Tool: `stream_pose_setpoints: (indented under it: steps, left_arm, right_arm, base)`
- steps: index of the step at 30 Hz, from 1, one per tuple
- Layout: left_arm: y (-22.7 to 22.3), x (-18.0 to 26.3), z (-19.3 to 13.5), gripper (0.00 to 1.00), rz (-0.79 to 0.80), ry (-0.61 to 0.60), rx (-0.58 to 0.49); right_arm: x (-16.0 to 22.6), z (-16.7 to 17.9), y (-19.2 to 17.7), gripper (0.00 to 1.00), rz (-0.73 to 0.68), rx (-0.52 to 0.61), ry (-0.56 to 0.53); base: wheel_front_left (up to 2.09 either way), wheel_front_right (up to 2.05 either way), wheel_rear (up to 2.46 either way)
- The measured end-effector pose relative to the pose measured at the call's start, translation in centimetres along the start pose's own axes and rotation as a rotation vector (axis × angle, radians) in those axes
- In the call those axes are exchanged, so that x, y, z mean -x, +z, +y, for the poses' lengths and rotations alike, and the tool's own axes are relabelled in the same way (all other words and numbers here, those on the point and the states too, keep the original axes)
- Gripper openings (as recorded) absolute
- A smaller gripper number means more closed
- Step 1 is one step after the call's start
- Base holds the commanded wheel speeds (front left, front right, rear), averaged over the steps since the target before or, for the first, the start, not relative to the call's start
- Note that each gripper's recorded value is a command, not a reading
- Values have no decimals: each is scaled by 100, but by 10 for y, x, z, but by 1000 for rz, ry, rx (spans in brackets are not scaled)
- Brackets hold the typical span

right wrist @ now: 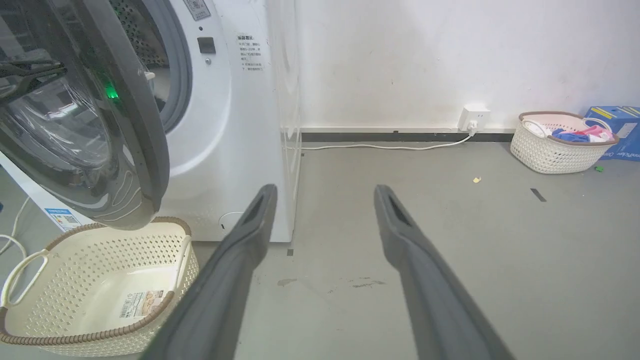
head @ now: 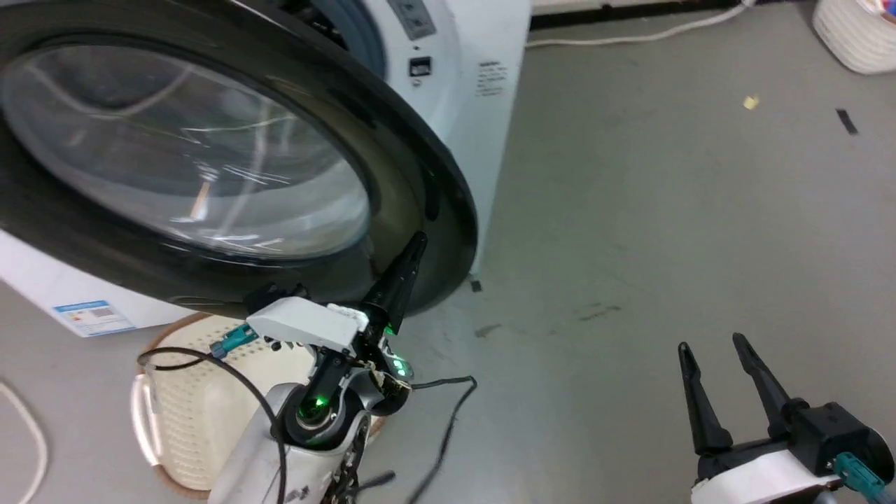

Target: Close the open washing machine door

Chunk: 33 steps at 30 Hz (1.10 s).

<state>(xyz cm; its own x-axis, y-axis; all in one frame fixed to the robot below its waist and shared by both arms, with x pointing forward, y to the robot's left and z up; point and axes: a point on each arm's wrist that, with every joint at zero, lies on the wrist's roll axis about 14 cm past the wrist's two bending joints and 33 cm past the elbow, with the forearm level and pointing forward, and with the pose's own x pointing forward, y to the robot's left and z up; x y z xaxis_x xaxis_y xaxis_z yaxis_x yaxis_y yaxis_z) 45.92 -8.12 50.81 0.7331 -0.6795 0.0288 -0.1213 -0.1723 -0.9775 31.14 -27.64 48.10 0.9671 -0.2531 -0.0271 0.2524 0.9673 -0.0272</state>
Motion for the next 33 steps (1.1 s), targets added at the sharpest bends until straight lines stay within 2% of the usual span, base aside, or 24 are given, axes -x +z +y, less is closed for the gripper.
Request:
stream_pose_setpoints:
  steps: [6, 7, 8, 9, 12, 15, 18, 21, 23, 27, 28, 29, 33]
  left_arm:
    - [6, 40, -23, 0, -34, -45, -239]
    - [7, 52, -22, 25, -45, -38, -291]
    - [11, 65, -21, 87, -62, -30, -347]
    - [15, 79, -20, 100, -86, -21, -407]
    - [37, 120, -26, 100, -210, -7, -622]
    - [66, 163, -34, 100, -332, 28, -961]
    - [93, 201, -31, 100, -410, 161, -1275]
    - [108, 227, -52, 100, -509, 253, -1594]
    - [107, 239, -63, 100, -583, 279, -1687]
    - [101, 262, -58, 100, -648, 367, -1781]
    - [99, 269, -52, 100, -648, 399, -1808]
    - [99, 269, -52, 100, -648, 399, -1808]
    - [101, 276, -46, 100, -666, 441, -1808]
  right_arm:
    - [-6, 27, 20, 100, -72, -27, 85]
    - [-5, 30, 22, 100, -81, -31, 97]
    - [-4, 35, 23, 100, -86, -36, 112]
    - [-3, 40, 23, 100, -88, -40, 129]
    - [3, 60, 25, 100, -96, -54, 190]
    - [5, 80, 28, 100, -107, -63, 256]
    - [5, 100, 34, 100, -125, -69, 320]
    - [7, 124, 39, 100, -140, -67, 400]
    - [9, 141, 40, 100, -145, -67, 456]
    - [16, 169, 40, 98, -141, -62, 552]
    - [18, 179, 35, 42, -126, -58, 588]
    - [18, 179, 35, 0, -126, -58, 588]
    - [19, 198, 20, 0, -80, -36, 670]
  base:
    - [0, 0, 0]
    - [0, 0, 0]
    - [0, 0, 0]
    - [0, 0, 0]
    - [0, 0, 0]
    - [0, 0, 0]
    - [0, 0, 0]
    - [0, 0, 0]
    - [0, 0, 0]
    - [0, 0, 0]
    - [0, 0, 0]
    - [0, 0, 0]
    - [0, 0, 0]
